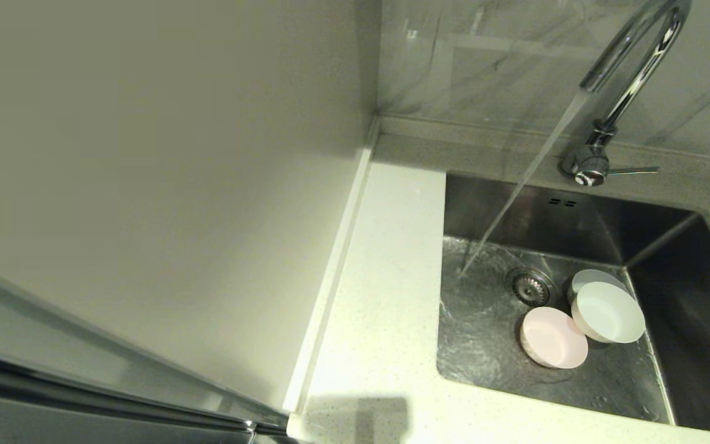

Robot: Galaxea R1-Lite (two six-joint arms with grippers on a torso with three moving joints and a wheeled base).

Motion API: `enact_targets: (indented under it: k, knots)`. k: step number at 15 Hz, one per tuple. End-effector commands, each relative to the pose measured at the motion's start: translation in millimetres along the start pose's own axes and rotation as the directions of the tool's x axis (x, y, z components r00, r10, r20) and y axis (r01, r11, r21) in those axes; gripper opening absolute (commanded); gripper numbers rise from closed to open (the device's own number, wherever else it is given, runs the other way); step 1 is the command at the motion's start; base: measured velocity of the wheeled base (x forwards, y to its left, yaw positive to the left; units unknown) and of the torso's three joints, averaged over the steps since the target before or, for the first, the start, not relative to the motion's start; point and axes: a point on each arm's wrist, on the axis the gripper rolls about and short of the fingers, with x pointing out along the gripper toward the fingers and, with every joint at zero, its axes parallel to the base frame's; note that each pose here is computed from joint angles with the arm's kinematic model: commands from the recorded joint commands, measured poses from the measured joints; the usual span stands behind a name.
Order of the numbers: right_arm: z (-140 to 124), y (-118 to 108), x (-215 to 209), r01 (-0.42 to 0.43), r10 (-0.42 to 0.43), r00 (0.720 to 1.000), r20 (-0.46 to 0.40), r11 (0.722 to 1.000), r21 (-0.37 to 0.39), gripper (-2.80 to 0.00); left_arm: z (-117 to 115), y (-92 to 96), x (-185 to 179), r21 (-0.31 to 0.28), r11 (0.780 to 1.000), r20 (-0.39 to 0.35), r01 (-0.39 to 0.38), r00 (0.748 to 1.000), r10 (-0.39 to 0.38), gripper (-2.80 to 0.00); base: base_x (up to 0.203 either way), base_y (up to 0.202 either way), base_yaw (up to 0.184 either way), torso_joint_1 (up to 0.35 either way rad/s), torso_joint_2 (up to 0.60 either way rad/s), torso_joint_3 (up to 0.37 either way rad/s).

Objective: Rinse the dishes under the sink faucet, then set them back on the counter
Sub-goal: Wait for the water to rinse the bowl

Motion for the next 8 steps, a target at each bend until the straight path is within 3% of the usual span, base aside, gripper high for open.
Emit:
enact_targets:
  k: [1, 8]
  knots:
    - [0.0, 0.0, 0.0, -0.001, 0.001, 1.0, -0.001, 1.0, 0.0, -2.8, 0.0, 0.0, -0.2, -0.001, 1.0, 0.003, 0.0, 1.0, 0.0, -2.8, 0.0, 0.0, 0.0, 0.0, 0.0, 0.0]
    - [0.0, 0.0, 0.0, 0.001, -0.001, 1.0, -0.001, 1.0, 0.0, -2.8, 0.0, 0.0, -0.2, 0.0, 1.0, 0.004, -0.001, 1.0, 0.001, -2.8, 0.0, 0.0, 0.0, 0.0, 0.0, 0.0]
